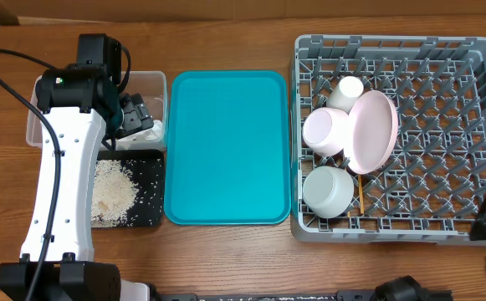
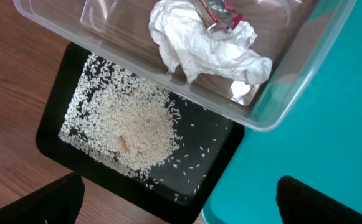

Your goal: Sort waste into correct bins and load items into the dishwasher

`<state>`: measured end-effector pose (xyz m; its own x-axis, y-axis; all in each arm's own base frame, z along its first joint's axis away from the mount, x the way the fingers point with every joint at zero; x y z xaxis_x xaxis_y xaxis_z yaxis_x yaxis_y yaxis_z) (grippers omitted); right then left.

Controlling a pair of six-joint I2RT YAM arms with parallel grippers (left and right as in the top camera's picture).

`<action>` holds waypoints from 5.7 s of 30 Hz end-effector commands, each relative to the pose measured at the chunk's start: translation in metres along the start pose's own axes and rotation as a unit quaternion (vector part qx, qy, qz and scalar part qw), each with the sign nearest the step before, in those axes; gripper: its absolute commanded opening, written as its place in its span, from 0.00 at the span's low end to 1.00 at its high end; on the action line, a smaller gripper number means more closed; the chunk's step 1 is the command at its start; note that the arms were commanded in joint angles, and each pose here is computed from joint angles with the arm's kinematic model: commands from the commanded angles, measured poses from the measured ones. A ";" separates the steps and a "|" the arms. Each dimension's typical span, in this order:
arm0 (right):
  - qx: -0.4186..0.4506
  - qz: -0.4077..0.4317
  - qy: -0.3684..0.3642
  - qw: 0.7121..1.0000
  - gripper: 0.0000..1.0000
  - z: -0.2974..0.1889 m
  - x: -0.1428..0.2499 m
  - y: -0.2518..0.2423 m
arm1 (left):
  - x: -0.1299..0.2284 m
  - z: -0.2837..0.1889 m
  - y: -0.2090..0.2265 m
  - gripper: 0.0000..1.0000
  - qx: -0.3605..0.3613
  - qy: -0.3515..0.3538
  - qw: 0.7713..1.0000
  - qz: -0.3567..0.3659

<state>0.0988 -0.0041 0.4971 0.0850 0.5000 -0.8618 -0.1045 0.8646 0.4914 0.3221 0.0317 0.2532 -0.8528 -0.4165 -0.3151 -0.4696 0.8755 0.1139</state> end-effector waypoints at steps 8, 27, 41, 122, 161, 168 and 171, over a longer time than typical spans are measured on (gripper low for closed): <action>-0.023 0.005 0.001 1.000 1.00 0.016 0.123 -0.054 | -0.003 -0.004 0.002 1.00 -0.003 -0.010 1.000 -0.005; -0.067 -0.005 -0.045 0.997 1.00 0.062 0.235 -0.107 | -0.003 -0.004 0.002 1.00 -0.003 -0.010 1.000 -0.005; 0.015 -0.055 0.074 0.996 1.00 0.066 0.302 -0.151 | -0.003 -0.004 0.002 1.00 -0.003 -0.010 1.000 -0.005; -0.005 -0.180 0.079 0.980 1.00 0.066 0.303 -0.148 | 0.079 -0.175 0.058 1.00 0.159 -0.261 0.952 -0.018; -0.005 -0.180 0.079 0.980 1.00 0.066 0.303 -0.148 | 0.134 -0.055 0.016 1.00 0.421 -0.541 0.727 -0.050; -0.005 -0.180 0.079 0.980 1.00 0.066 0.303 -0.148 | 0.138 0.011 0.012 1.00 0.386 -0.518 0.761 -0.060; -0.005 -0.180 0.079 0.980 1.00 0.066 0.303 -0.148 | 0.140 0.035 0.010 1.00 0.372 -0.501 0.779 -0.064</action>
<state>0.2052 0.0225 0.1724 -0.0447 0.1502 -0.9876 -0.1015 0.9828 0.1540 0.2025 -0.0119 0.1989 0.0020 -0.4327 -0.9015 0.0720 0.8992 -0.4315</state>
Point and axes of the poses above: each gripper's point midway between its finger pads, its own z axis out along the fingers, its own y axis along the line the jaws close on, x = y × z, the point moved 4 cm from there along -z, back along the fingers
